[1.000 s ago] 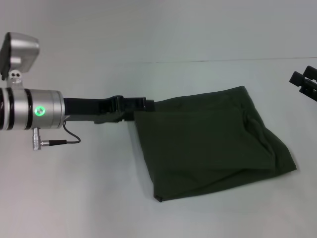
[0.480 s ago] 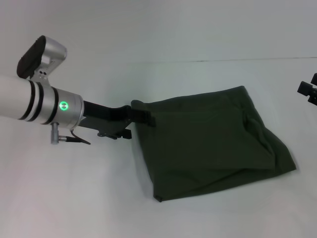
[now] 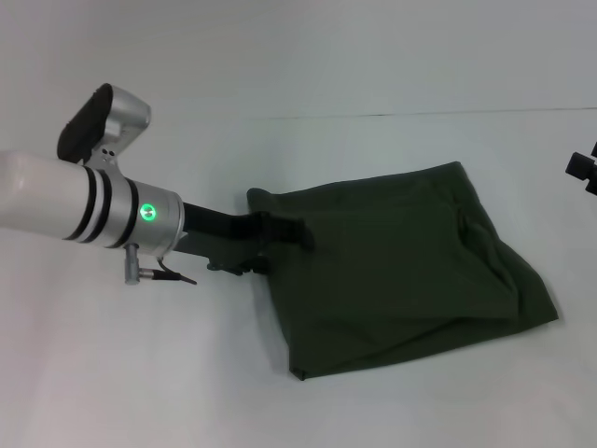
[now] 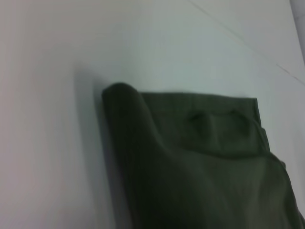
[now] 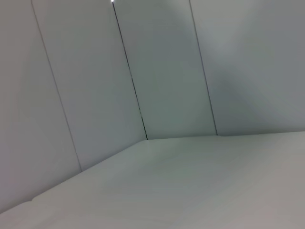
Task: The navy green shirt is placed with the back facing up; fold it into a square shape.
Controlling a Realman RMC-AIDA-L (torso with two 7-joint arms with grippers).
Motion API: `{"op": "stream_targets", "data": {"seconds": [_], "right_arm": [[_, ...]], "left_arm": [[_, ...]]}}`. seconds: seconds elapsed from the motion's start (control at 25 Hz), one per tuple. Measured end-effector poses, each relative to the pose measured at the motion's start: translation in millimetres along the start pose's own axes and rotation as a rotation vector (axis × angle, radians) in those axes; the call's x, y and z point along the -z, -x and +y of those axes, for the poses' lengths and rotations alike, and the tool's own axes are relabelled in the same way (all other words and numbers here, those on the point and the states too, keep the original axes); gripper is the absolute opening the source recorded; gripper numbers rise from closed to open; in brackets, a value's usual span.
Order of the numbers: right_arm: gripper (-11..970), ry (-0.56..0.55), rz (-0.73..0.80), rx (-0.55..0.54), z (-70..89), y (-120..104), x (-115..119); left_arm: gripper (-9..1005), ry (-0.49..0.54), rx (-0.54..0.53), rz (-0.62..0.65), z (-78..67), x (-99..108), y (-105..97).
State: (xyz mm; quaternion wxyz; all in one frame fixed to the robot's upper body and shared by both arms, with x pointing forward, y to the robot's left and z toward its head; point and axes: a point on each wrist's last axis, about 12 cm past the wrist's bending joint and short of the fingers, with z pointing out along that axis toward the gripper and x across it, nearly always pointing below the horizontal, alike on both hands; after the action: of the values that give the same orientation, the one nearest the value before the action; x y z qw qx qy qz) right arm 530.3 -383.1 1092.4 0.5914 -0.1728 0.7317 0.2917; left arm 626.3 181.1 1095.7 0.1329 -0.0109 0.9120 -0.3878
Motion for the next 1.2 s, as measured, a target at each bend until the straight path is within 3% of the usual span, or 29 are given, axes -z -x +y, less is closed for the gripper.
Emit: {"op": "stream_targets", "data": {"seconds": [0.64, 0.96, 1.2], "right_arm": [[638, 0.005, -0.005, 0.022, 1.9, -0.7, -1.4], [638, 0.004, -0.006, 0.024, 1.8, -0.8, -1.3], [638, 0.002, -0.006, 0.019, 1.8, -1.1, -0.6]], "left_arm": [[887, 0.017, 0.017, 0.010, 0.2, -12.9, -7.2], [887, 0.023, -0.011, -0.026, -1.8, -1.7, 5.0], [887, 0.050, -0.002, -0.018, 4.7, 4.0, 5.9]]}}
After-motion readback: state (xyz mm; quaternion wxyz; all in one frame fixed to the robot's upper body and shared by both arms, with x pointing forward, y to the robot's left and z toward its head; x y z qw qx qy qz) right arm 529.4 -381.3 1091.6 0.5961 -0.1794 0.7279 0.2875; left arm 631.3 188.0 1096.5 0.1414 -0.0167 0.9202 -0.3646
